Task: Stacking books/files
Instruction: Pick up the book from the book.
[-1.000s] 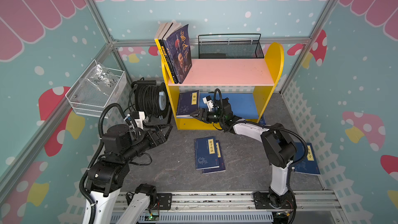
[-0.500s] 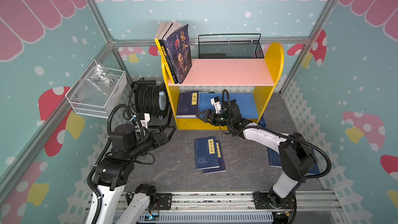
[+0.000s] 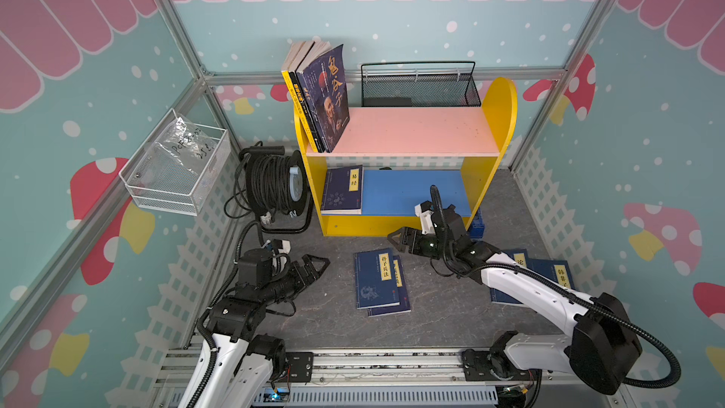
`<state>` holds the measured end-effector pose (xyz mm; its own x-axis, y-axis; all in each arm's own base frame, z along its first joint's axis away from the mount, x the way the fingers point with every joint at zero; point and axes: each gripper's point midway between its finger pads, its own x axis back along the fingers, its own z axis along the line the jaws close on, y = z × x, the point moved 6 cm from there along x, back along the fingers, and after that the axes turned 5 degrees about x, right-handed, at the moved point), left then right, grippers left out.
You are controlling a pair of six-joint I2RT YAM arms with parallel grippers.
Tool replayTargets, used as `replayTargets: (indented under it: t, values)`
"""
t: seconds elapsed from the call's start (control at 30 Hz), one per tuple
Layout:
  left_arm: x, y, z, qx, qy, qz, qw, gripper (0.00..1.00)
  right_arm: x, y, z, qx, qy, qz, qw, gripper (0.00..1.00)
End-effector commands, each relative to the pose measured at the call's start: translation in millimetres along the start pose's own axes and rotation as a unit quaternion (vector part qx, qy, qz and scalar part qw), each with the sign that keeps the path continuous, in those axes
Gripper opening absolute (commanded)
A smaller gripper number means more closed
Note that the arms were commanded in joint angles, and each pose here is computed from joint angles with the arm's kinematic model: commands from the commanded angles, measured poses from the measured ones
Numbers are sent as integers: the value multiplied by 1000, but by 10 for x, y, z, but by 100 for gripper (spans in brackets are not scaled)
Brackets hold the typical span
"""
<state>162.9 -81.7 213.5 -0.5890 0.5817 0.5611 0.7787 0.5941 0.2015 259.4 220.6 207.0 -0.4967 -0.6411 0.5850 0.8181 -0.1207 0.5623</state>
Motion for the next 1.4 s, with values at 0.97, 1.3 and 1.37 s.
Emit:
replayTargets:
  t: [0.97,1.3,1.37]
  values:
    - [-1710,-570,365,-12,1,184,983,89,-476,-1272,-395,26,-4,200,979,85]
    - [-1702,-496,179,-22,-18,172,985,82,-592,-1259,-316,54,17,210,976,83]
    - [-1665,-480,124,-24,-24,168,985,81,-608,-1256,-310,56,19,212,975,83]
